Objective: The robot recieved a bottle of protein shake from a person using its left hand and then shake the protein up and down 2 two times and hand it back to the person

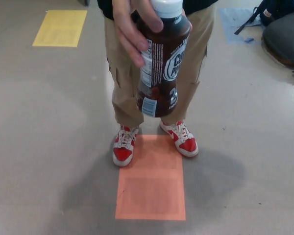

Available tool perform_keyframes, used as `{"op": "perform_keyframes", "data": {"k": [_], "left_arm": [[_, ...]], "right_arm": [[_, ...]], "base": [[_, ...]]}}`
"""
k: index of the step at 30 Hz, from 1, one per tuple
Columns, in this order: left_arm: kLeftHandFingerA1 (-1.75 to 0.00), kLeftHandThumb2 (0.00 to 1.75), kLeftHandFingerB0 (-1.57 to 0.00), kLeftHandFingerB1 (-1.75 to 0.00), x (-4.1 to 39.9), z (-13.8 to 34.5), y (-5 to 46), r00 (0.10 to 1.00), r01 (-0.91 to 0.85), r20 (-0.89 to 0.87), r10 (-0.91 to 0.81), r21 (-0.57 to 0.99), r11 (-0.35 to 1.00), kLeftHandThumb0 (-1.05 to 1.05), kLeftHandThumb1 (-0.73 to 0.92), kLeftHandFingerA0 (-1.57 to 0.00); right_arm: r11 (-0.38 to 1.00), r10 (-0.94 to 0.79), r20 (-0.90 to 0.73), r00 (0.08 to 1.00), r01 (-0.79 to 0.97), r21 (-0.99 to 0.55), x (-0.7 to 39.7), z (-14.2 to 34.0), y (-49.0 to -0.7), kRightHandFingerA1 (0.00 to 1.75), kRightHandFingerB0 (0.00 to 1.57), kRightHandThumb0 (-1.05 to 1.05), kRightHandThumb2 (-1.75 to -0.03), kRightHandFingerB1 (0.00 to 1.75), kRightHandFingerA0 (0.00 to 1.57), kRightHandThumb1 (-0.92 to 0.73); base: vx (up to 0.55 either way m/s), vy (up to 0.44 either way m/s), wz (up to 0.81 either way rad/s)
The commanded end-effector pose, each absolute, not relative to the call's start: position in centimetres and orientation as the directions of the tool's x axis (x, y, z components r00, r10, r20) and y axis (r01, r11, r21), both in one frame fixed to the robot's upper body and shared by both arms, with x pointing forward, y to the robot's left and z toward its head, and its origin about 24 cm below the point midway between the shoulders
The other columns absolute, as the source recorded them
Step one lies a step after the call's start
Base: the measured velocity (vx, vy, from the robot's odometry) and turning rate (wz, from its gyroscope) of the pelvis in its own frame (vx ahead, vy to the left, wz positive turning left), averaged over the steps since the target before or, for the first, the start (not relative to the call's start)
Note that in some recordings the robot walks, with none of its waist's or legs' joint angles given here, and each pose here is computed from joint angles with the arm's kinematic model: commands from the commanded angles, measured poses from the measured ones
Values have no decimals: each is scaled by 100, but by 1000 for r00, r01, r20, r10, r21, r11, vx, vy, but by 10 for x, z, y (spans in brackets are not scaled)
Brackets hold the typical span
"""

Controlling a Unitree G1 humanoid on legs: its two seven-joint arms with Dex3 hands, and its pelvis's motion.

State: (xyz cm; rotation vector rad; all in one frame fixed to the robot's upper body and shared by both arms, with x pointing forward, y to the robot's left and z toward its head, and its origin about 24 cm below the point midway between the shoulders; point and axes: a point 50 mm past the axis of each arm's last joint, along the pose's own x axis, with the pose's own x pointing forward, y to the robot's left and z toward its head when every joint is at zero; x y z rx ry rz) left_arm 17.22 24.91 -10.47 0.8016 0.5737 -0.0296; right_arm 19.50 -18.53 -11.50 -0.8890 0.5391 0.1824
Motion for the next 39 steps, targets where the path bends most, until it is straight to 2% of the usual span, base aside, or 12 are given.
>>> {"op": "perform_keyframes", "data": {"k": [1,14,21,25,27,28,29,30,31,32,33,39], "left_arm": [[-45,66,-57,-38,214,-47,237,1000,2,-1,-1,763,646,-37,83,-82],[-47,66,-61,-41,276,40,205,961,-67,247,-125,646,761,-31,83,-82],[-46,67,-58,-40,288,71,185,948,6,252,-193,592,806,-34,83,-75],[-43,62,-48,-38,291,83,178,948,76,219,-231,549,833,-35,73,-61],[-34,60,-16,-27,294,88,173,950,175,124,-287,553,815,-61,64,-21],[-32,84,-6,-20,295,92,171,946,221,76,-315,562,797,-78,50,-6],[-32,84,-6,-20,295,93,170,944,237,57,-325,567,789,-78,50,-6],[-26,59,-1,-25,296,97,168,940,278,12,-340,550,788,-78,60,-1],[-13,87,-3,-13,297,99,167,937,300,-7,-348,526,796,-78,47,-1],[-13,87,-3,-13,297,100,166,935,313,-16,-354,510,802,-78,47,-1],[-1,86,0,0,299,104,163,927,346,-36,-374,468,813,-85,49,0],[0,83,0,0,304,119,153,879,475,-122,-461,299,827,-83,46,0]], "right_arm": [[511,45,-171,984,-170,-843,203,-96,-173,50,76,-24,-64,44,95,-79],[511,53,-137,989,-145,-847,201,-98,-171,56,80,-26,-64,46,99,-78],[516,56,-132,990,-142,-845,201,-98,-171,58,80,-24,-63,46,98,-78],[513,61,-124,990,-137,-847,200,-98,-170,62,81,-23,-63,46,99,-77],[514,63,-129,990,-143,-846,200,-98,-171,57,79,-24,-63,46,100,-79],[517,63,-130,990,-144,-844,200,-98,-171,59,79,-24,-65,46,104,-76],[517,63,-129,990,-143,-844,200,-98,-171,59,79,-24,-65,46,104,-76],[514,65,-117,991,-134,-847,201,-97,-171,60,82,-23,-62,47,105,-76],[511,67,-115,991,-133,-849,201,-97,-171,60,81,-24,-63,47,103,-77],[509,68,-117,991,-135,-850,201,-97,-172,60,81,-24,-63,47,103,-77],[512,67,-119,991,-137,-848,201,-97,-172,62,81,-23,-63,47,104,-76],[524,68,-118,991,-136,-841,202,-96,-171,65,81,-22,-63,47,105,-74]], "base": [[0,0,0],[0,0,0],[0,0,0],[0,0,0],[0,0,0],[0,0,0],[0,0,0],[0,0,0],[0,0,0],[0,0,0],[0,0,0],[0,0,0]]}}
